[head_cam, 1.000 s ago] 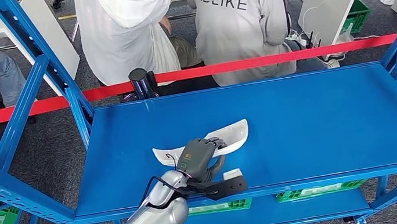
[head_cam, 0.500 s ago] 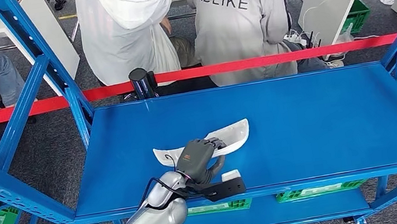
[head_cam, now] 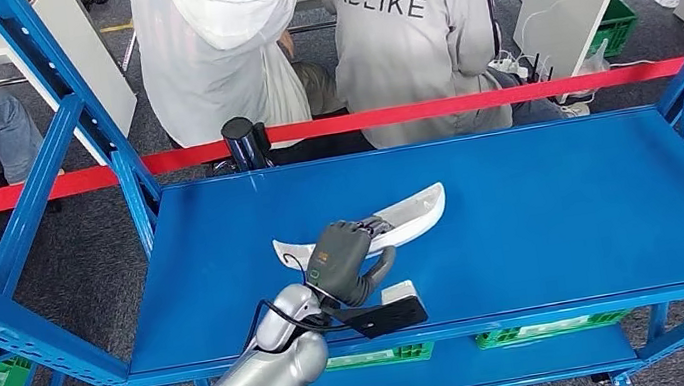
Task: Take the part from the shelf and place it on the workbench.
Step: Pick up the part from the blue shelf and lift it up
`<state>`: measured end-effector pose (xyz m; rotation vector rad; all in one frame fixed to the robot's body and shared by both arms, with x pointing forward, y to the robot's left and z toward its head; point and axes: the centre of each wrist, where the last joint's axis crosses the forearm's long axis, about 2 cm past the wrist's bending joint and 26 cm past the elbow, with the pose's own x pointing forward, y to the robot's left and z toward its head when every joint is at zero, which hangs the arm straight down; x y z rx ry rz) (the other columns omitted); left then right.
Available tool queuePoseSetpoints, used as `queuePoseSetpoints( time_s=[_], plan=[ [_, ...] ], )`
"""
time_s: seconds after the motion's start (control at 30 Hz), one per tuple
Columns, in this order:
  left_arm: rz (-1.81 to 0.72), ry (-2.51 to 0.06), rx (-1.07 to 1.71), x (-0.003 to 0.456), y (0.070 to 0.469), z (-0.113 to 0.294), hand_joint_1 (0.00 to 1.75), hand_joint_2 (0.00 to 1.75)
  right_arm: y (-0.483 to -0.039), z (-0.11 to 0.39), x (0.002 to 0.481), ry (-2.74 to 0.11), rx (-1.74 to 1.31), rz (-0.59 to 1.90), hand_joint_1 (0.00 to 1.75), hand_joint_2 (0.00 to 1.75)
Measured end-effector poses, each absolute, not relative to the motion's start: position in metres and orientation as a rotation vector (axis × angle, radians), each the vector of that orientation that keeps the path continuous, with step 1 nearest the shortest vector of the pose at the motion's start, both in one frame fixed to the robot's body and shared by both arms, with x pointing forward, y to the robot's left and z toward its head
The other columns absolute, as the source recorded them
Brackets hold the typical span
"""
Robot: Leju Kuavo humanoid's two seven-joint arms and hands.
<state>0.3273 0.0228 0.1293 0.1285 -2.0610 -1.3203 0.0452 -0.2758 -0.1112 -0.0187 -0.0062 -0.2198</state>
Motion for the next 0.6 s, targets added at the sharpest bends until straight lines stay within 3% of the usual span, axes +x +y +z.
queuePoseSetpoints(
  time_s=[0.6],
  plan=[
    [-1.061, -2.322, 0.103, 0.329, 0.021, 0.185, 1.75, 1.75, -0.276, -0.111, 0.045, 0.0, -0.017, -0.245, 0.0, 0.0]
  ],
)
